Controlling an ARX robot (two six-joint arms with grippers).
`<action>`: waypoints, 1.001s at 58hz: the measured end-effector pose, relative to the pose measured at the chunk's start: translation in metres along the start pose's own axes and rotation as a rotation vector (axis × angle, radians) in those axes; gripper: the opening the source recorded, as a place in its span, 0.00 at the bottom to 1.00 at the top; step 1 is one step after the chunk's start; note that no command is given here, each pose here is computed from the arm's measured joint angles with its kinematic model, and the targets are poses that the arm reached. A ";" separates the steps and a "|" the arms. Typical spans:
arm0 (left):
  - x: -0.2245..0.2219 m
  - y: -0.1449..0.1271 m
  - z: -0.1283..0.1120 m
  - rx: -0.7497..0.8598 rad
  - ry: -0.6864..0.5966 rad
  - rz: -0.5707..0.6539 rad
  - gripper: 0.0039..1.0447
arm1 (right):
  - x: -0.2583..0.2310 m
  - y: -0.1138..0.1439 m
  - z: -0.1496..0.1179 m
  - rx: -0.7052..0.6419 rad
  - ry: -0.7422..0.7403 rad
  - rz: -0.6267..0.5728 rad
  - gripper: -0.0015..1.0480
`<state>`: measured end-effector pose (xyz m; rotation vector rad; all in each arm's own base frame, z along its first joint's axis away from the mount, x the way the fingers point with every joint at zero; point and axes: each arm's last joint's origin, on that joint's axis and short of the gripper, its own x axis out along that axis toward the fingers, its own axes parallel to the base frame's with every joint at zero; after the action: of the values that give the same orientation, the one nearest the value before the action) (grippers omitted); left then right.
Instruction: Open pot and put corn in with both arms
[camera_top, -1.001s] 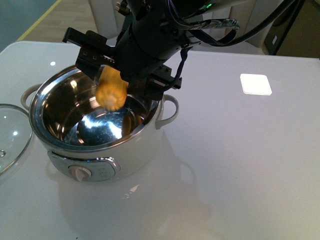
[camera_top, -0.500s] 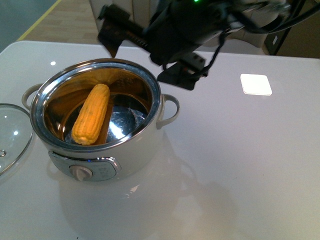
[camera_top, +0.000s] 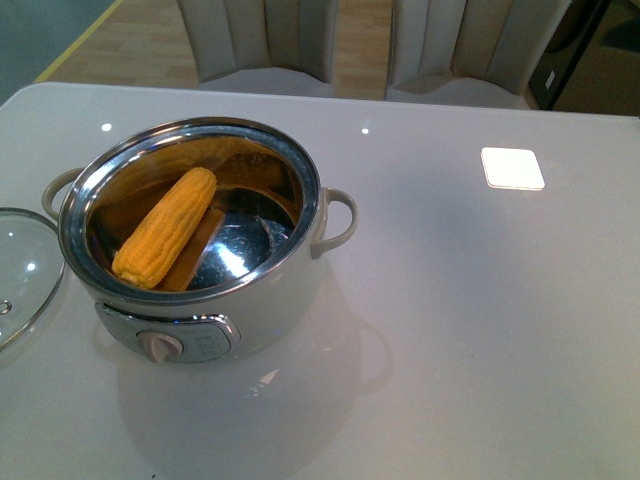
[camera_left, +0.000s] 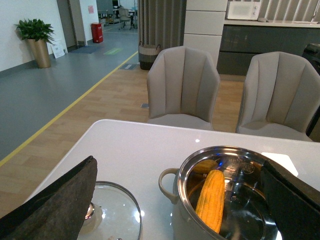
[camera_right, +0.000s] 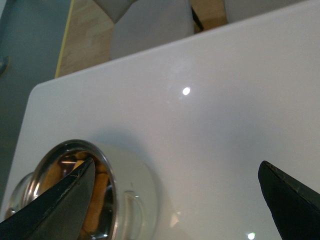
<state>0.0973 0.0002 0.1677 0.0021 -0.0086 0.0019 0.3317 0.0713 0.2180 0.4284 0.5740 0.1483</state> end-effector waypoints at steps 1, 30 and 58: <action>0.000 0.000 0.000 0.000 0.000 0.000 0.93 | -0.003 -0.002 0.000 -0.006 -0.006 -0.003 0.91; 0.000 0.000 0.000 0.000 0.000 0.000 0.93 | -0.142 -0.062 -0.036 -0.203 -0.158 -0.135 0.91; 0.000 0.000 0.000 0.000 0.000 0.000 0.93 | -0.168 -0.082 -0.093 -0.376 -0.519 -0.155 0.66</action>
<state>0.0973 0.0002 0.1677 0.0025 -0.0086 0.0015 0.1414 -0.0123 0.1957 0.0462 0.0608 -0.0081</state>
